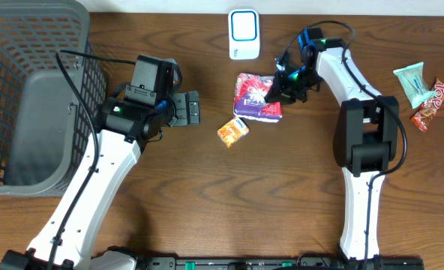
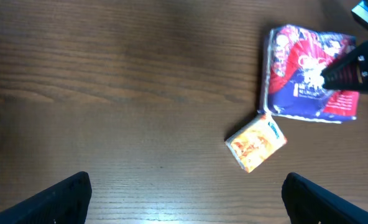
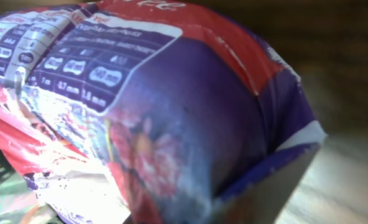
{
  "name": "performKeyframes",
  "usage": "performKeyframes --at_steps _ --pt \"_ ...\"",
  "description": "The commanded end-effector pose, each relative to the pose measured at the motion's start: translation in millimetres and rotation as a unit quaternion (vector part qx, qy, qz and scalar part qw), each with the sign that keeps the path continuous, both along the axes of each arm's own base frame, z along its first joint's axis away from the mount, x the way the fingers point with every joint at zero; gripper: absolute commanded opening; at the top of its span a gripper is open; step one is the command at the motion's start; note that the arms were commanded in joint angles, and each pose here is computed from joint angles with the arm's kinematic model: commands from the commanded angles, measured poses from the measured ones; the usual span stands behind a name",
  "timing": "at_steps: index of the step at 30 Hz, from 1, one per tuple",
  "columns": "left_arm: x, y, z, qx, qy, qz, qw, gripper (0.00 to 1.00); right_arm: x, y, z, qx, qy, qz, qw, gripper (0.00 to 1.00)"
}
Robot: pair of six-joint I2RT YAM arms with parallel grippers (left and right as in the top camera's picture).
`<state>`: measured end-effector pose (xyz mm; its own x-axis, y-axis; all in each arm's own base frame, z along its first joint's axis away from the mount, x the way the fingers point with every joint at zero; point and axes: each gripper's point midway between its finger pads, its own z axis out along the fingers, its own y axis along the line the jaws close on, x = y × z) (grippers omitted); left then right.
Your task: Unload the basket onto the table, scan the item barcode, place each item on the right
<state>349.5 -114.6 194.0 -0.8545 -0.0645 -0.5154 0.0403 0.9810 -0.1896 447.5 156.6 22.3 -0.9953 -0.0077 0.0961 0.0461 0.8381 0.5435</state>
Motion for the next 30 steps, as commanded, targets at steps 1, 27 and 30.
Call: performKeyframes --at_steps 1,27,30 --pt "2.9 2.5 2.7 0.007 -0.004 0.001 1.000 0.98 17.2 -26.5 39.7 -0.091 -0.062 -0.011 0.994 0.04" --pt "2.9 2.5 2.7 0.007 -0.004 0.001 1.000 0.98 -4.6 -120.8 89.3 -0.621 -0.142 -0.077 0.767 0.18" --pt "2.9 2.5 2.7 0.007 -0.004 0.001 1.000 0.98 -4.9 -96.6 76.3 -0.616 -0.151 -0.055 0.772 0.24"
